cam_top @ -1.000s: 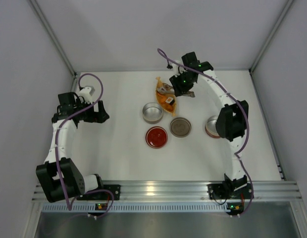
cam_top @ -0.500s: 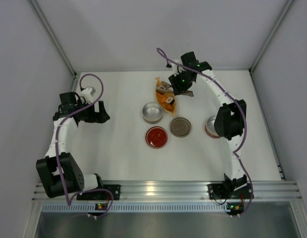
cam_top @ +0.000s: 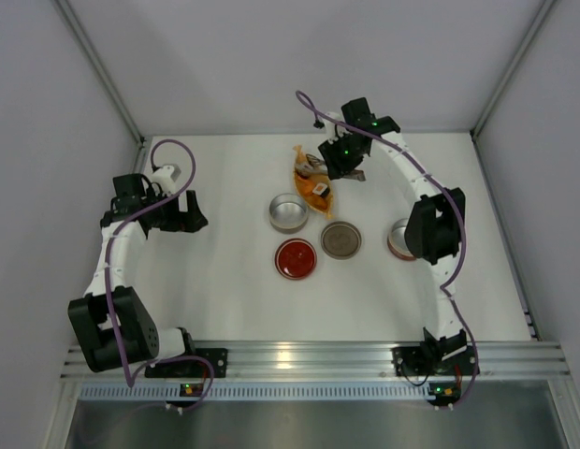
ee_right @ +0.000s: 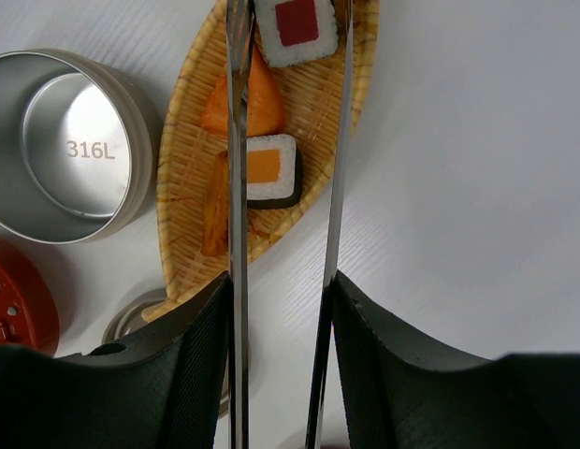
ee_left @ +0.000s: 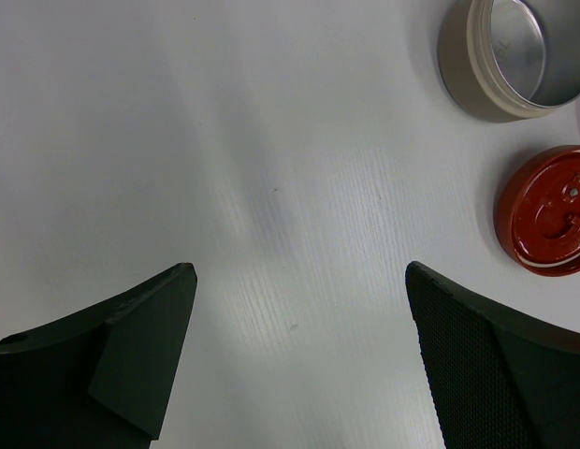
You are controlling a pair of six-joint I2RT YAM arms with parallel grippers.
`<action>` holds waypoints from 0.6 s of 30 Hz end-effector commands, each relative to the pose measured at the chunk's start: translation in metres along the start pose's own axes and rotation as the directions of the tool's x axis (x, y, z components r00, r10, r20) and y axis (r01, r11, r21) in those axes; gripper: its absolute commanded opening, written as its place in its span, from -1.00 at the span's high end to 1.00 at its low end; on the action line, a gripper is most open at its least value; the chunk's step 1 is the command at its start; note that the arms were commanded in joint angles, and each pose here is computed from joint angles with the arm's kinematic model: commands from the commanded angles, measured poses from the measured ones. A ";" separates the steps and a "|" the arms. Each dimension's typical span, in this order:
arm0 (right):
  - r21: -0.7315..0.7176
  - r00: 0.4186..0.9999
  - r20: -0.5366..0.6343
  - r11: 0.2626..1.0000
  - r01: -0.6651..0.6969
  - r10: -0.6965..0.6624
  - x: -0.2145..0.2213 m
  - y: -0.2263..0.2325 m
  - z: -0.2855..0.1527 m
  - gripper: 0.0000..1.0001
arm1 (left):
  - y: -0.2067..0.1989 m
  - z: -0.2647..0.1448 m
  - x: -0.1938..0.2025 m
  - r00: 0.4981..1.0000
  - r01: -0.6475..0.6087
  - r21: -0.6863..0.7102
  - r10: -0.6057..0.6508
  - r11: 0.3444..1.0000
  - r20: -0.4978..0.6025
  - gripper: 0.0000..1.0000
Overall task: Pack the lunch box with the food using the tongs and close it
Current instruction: Pick up the fake food from the plate.
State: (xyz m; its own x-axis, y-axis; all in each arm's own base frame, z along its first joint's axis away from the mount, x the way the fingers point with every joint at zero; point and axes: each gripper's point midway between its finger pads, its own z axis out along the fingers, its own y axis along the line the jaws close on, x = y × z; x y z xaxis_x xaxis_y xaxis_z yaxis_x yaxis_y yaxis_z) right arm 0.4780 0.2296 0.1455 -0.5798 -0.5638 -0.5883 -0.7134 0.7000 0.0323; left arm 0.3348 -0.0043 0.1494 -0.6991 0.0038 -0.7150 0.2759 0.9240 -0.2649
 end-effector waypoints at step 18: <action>0.046 0.988 0.131 0.996 0.073 -0.079 -0.040 0.004 -0.027 0.11 | 0.000 0.001 -0.013 0.999 -0.014 0.015 0.013 1.000 0.039 -0.96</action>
State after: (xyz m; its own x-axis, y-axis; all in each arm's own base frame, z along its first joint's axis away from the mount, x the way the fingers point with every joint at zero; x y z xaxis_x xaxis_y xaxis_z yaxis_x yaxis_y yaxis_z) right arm 0.4812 0.2296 0.1536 -0.5629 -0.5608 -0.6071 -0.7136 0.7004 0.0147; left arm 0.3352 -0.0042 0.1481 -0.7020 0.0024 -0.7122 0.2744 0.9237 -0.2673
